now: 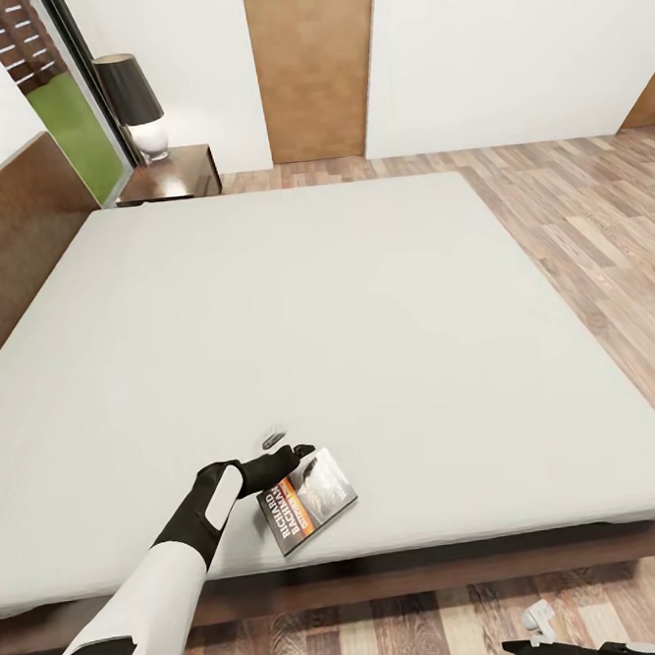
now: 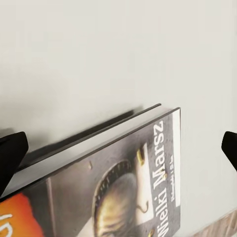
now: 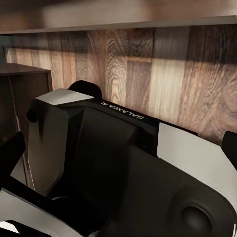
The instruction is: In the bedroom, move the book from the bed onto either nightstand, and place the two sandals side by side next to the bed.
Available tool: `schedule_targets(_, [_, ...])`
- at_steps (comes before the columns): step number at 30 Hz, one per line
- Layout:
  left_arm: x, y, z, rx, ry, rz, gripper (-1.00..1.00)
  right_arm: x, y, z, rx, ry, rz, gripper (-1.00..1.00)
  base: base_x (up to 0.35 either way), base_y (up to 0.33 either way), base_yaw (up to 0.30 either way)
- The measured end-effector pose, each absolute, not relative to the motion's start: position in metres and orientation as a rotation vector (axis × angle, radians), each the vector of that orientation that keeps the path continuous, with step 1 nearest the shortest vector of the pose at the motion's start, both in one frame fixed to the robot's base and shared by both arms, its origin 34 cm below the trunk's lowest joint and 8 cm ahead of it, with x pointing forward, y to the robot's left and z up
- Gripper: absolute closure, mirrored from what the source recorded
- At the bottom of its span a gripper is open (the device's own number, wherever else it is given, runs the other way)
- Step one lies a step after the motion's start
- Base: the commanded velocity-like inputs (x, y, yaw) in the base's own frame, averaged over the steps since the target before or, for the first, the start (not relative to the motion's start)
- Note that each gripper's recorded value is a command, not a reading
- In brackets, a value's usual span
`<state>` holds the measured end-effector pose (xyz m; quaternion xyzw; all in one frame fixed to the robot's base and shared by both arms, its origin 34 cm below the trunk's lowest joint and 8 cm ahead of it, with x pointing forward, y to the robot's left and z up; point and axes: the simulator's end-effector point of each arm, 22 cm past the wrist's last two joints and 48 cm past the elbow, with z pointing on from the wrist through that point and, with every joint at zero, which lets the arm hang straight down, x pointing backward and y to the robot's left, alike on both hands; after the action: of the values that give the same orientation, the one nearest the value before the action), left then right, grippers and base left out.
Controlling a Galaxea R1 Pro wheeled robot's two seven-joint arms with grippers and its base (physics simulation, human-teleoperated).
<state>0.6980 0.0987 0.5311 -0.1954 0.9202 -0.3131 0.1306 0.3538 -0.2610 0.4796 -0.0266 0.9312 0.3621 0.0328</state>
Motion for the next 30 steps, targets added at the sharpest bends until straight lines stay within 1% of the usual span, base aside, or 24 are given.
schedule_targets(8, [0.6986,0.099,0.5312,-0.566,2.671,-0.908,-1.0,0.354,-0.2609,0.4795,-0.083,2.866,1.115,-1.0,-0.069,0.0,0.0])
schedule_targets(23, [0.6985,0.0991,0.5312,-0.566,2.671,-0.908,-1.0,0.3538,-0.2609,0.4795,-0.082,2.866,1.115,-1.0,-0.005,0.0,0.0])
schedule_targets(30, [0.6985,0.0991,0.5312,-0.566,2.671,-0.907,-1.0,0.354,-0.2611,0.4794,-0.083,2.866,1.113,-1.0,-0.074,0.0,0.0])
